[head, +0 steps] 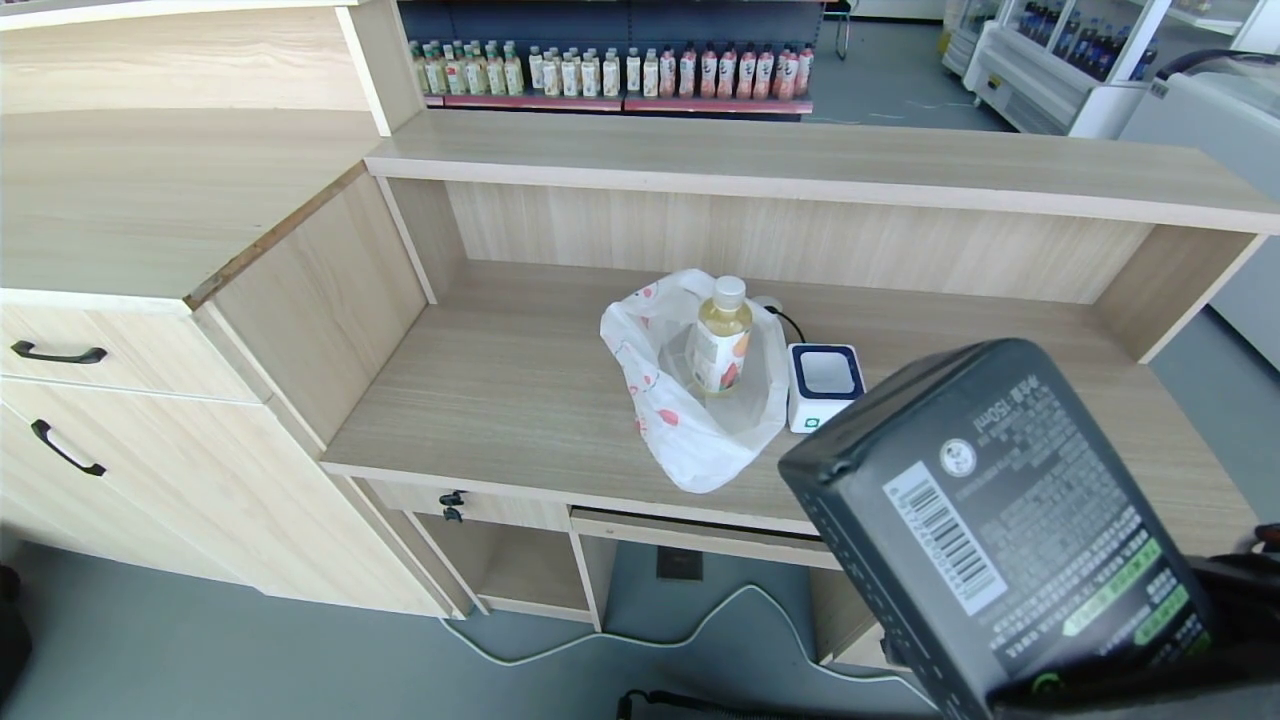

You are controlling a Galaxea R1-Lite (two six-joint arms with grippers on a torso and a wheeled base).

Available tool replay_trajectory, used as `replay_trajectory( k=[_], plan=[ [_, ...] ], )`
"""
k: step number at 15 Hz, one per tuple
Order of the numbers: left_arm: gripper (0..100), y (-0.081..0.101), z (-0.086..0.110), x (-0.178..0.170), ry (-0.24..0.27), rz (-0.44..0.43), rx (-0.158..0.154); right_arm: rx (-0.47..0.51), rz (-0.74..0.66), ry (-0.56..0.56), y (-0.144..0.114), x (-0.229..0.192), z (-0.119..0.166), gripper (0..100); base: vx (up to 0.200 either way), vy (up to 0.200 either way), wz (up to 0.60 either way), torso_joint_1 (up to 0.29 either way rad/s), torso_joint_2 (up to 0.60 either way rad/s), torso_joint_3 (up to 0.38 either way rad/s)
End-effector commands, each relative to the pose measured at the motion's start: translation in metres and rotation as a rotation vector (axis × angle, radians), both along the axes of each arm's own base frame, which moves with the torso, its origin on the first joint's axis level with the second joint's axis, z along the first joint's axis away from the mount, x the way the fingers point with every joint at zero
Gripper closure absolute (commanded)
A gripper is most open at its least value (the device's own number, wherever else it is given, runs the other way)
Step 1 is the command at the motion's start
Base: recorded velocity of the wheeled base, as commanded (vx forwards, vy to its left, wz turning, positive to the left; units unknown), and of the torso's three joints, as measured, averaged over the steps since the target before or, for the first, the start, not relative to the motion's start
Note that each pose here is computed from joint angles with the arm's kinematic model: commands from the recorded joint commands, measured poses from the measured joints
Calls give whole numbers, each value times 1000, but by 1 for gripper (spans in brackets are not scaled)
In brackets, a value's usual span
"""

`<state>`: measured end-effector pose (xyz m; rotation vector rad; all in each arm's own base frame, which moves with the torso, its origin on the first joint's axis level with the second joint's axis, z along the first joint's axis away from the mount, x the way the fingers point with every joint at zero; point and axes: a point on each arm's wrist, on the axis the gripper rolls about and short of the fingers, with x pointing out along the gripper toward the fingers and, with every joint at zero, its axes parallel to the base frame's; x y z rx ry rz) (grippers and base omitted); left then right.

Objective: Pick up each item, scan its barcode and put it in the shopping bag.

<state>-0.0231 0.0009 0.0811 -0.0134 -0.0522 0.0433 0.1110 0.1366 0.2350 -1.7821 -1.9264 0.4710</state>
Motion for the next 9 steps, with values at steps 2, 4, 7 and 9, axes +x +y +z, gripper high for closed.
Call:
replay_trajectory(
  k=[2, 4, 7, 9],
  plan=[
    [0, 0, 0, 0, -2, 1, 0, -2, -1, 2, 1, 1, 0, 100, 0, 0, 0, 0, 0, 0],
    [0, 0, 0, 0, 0, 1, 0, 2, -9, 33, -1, 3, 2, 100, 0, 0, 0, 0, 0, 0],
    [0, 0, 0, 0, 0, 1, 0, 172, -376, 380, -48, 37, 30, 100, 0, 0, 0, 0, 0, 0],
    [0, 0, 0, 0, 0, 1, 0, 458, -730, 923, -104, 43, 5, 100, 0, 0, 0, 0, 0, 0]
  ],
)
